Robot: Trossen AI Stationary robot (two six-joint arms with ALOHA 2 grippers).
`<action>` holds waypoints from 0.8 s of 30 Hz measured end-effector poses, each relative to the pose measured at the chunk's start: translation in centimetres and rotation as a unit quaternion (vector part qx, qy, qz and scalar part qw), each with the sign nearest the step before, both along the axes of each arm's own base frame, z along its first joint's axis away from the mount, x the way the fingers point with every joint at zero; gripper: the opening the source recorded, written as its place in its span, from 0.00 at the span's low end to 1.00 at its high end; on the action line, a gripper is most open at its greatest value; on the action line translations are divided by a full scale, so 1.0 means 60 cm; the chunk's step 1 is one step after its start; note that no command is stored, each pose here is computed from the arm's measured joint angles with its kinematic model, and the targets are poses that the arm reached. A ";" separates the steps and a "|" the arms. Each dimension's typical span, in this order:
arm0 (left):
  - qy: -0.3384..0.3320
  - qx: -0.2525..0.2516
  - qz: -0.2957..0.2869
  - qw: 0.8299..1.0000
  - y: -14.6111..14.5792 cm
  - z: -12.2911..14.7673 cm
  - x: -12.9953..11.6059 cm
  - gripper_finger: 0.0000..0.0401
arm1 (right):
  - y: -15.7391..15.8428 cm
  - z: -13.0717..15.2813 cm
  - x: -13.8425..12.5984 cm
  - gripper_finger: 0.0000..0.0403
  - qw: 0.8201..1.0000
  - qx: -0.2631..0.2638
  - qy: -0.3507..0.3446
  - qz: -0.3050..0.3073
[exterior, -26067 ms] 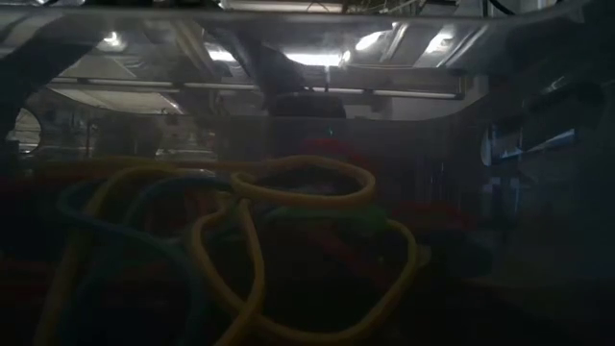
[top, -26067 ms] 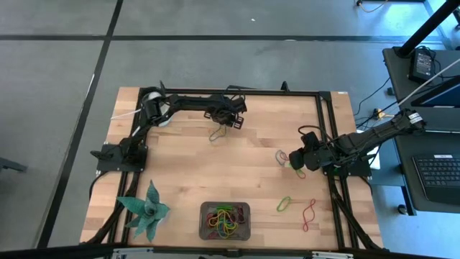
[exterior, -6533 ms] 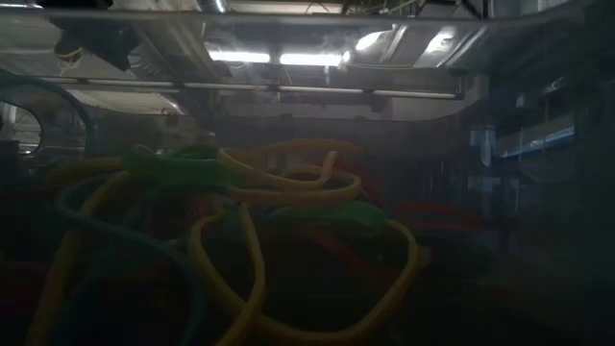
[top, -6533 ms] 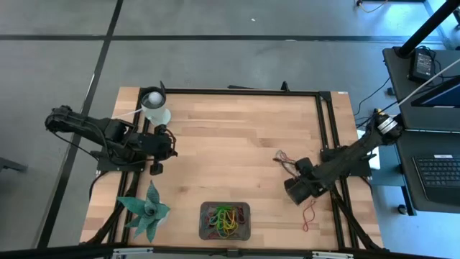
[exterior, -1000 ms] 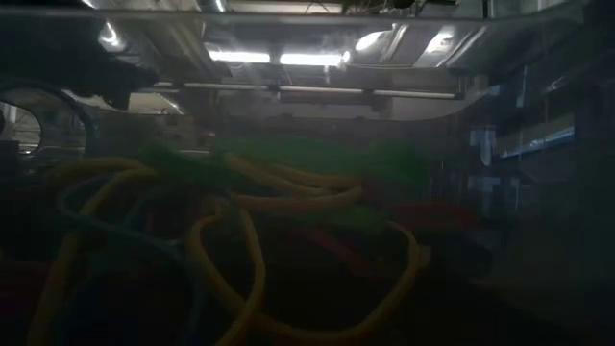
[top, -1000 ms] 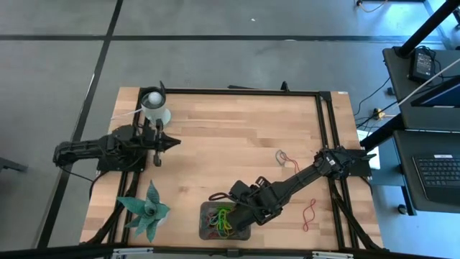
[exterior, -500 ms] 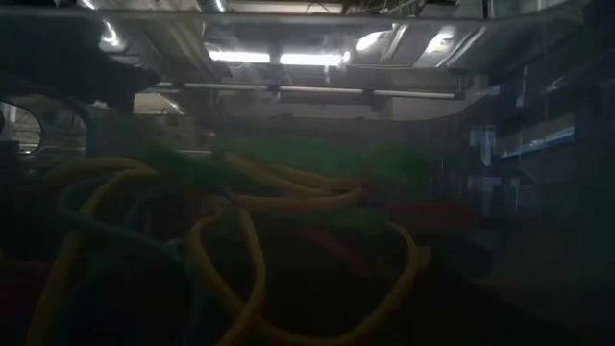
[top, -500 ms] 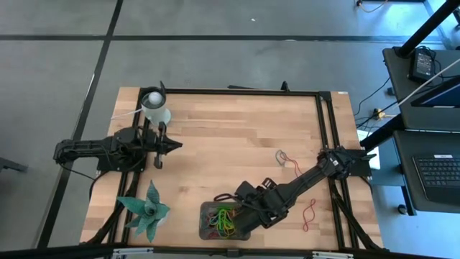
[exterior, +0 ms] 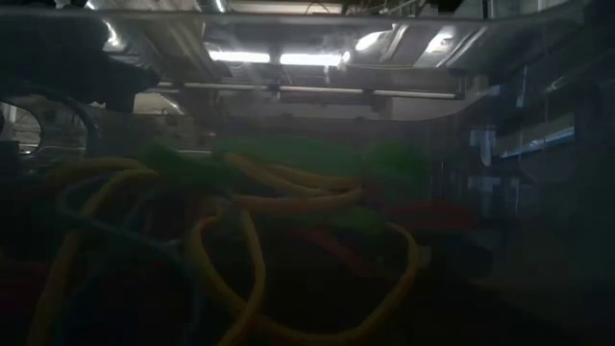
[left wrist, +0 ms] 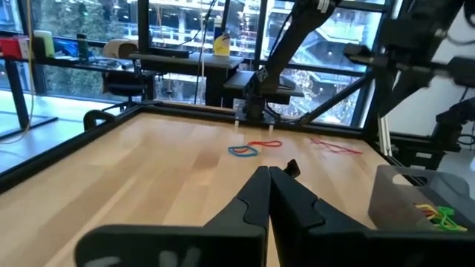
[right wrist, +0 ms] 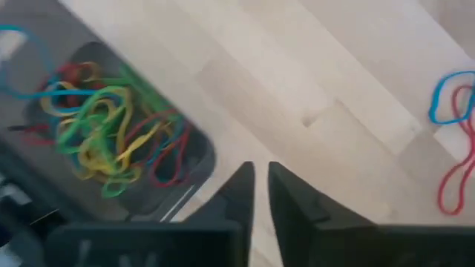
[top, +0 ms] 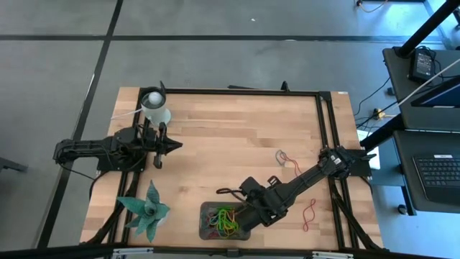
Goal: Pick and place rubber bands into bin
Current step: Put the blue rubber band into the black bin
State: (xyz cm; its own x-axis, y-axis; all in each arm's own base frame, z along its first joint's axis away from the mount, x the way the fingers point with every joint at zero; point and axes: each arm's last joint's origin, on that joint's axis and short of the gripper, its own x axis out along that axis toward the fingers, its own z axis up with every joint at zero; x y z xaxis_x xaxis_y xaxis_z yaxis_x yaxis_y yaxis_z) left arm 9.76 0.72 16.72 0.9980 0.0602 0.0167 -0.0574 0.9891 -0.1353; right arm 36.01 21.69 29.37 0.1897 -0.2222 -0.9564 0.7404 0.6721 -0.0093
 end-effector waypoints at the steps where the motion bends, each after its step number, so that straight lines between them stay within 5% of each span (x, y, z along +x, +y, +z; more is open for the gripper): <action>1: -0.001 0.000 0.000 1.000 0.000 0.000 0.000 0.00 | -0.001 -0.007 0.000 0.07 1.000 -0.010 0.003 -0.001; 12: -0.003 0.000 0.000 1.000 0.000 0.001 0.000 0.00 | -0.095 -0.025 -0.062 0.01 0.998 -0.057 -0.013 -0.026; 19: -0.003 0.000 0.000 1.000 0.000 0.001 0.000 0.00 | -0.207 -0.048 -0.140 0.00 0.996 -0.021 -0.090 -0.015; 24: -0.003 0.000 0.000 1.000 0.000 0.001 0.000 0.00 | -0.288 -0.077 -0.202 0.00 0.998 0.031 -0.057 -0.012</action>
